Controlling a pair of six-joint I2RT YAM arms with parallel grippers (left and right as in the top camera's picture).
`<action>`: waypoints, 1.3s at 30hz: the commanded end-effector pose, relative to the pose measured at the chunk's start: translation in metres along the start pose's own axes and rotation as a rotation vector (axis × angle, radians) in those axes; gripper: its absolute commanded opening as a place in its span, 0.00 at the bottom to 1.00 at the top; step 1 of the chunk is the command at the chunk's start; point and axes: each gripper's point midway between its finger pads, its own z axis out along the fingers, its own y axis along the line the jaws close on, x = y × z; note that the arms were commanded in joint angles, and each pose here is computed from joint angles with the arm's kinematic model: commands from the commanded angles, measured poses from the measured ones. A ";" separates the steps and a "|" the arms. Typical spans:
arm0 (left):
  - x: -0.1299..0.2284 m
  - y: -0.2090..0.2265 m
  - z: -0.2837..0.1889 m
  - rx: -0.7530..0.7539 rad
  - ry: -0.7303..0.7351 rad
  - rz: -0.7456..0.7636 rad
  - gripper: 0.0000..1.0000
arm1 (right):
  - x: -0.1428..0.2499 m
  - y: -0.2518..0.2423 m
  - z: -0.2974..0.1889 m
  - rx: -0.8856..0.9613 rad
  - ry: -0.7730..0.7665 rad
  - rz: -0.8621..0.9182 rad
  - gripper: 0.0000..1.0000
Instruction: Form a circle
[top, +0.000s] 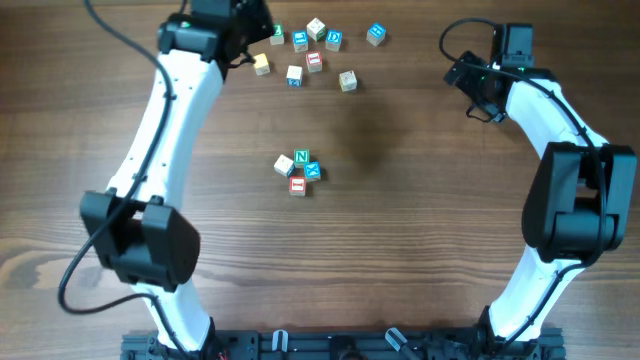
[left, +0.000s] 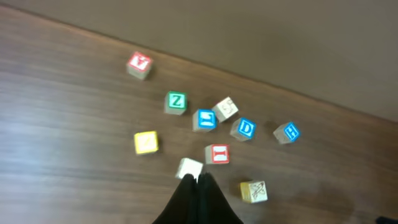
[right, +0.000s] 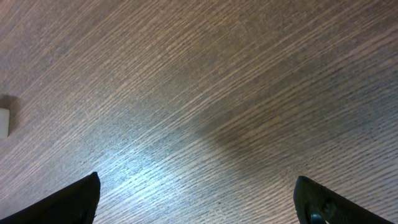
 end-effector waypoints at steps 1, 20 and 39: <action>0.034 0.001 0.059 -0.032 0.069 0.027 0.04 | 0.005 -0.005 0.007 0.018 0.012 -0.014 0.99; 0.066 0.008 0.094 -0.051 0.150 0.113 0.53 | 0.005 -0.005 0.007 0.019 0.011 -0.014 1.00; 0.271 0.084 -0.032 -0.279 0.909 0.079 0.04 | 0.005 -0.005 0.007 0.019 0.011 -0.014 1.00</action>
